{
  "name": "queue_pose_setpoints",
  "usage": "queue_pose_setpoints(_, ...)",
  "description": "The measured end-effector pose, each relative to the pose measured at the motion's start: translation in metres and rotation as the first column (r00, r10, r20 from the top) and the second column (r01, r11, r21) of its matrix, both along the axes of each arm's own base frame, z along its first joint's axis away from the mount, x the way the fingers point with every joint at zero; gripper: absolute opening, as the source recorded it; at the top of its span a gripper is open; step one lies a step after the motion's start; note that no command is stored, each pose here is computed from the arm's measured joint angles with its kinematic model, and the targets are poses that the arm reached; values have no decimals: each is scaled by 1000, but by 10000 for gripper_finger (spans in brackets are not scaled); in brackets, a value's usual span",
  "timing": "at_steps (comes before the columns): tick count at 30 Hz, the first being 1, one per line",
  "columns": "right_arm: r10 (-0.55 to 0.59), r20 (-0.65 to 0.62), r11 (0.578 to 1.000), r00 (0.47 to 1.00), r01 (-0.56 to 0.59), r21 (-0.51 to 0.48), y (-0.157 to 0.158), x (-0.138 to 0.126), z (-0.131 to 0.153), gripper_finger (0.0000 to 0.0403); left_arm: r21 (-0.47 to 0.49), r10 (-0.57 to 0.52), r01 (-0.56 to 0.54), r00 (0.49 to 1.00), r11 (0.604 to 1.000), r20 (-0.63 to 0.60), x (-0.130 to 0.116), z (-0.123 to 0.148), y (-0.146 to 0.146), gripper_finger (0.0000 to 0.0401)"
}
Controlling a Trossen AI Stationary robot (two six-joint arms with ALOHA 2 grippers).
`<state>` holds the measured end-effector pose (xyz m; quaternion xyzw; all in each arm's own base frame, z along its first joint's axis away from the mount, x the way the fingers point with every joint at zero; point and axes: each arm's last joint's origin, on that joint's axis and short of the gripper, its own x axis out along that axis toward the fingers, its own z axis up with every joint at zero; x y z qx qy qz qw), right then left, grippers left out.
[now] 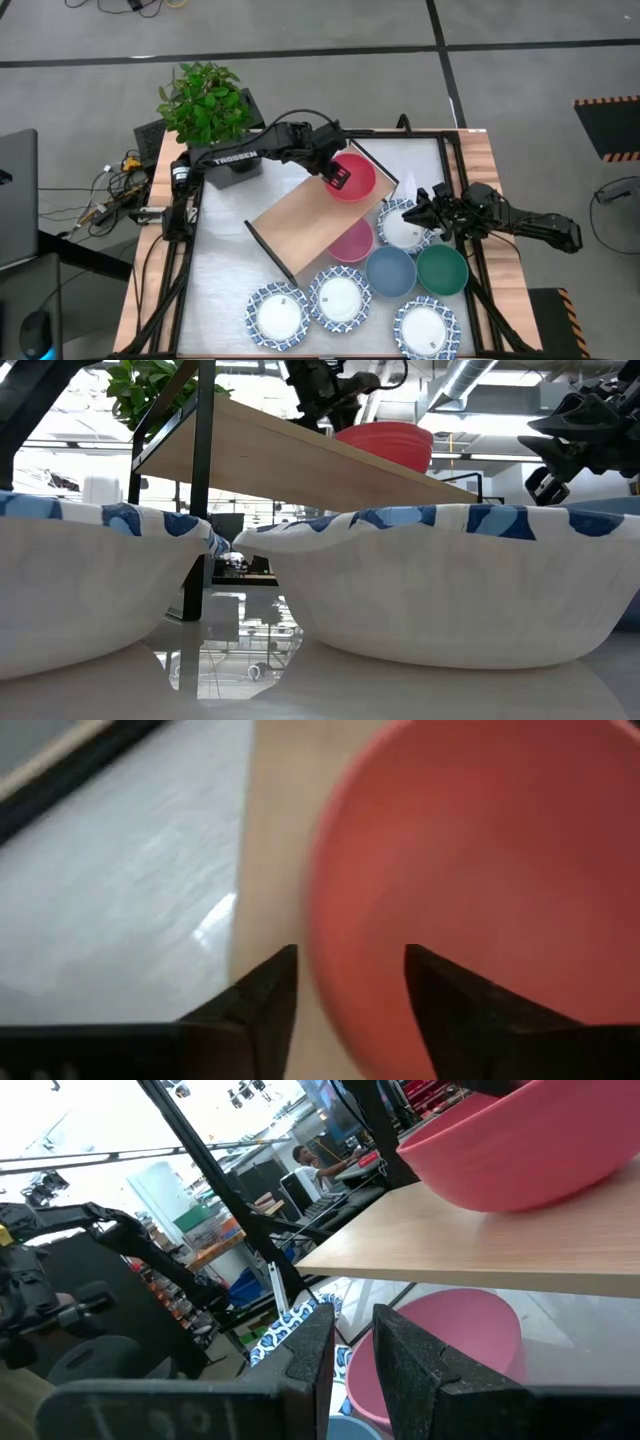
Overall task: Place and stack bowls onto a shelf
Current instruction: Put the red bowl on the shelf, then put the white patterned bowl on the shelf
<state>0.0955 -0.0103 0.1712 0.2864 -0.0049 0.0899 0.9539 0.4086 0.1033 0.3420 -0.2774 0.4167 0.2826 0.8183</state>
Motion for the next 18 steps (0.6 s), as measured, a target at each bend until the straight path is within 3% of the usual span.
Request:
queue_pose_setpoints(4,0,0,1000,1000,0,0,0,0,0,97,-14,-75,76,995,997,60,0,17,-4,208)
queue_pose_setpoints(10,0,0,1000,1000,0,0,0,0,0,97,61,-197,193,978,979,67,-9,52,-26,214)
queue_pose_setpoints(15,0,0,1000,1000,0,-1,0,0,0,97,153,-210,207,978,966,4,-25,71,-43,215)
queue_pose_setpoints(18,0,0,1000,1000,0,0,0,0,0,97,139,-298,306,952,942,-76,-36,73,-61,215)
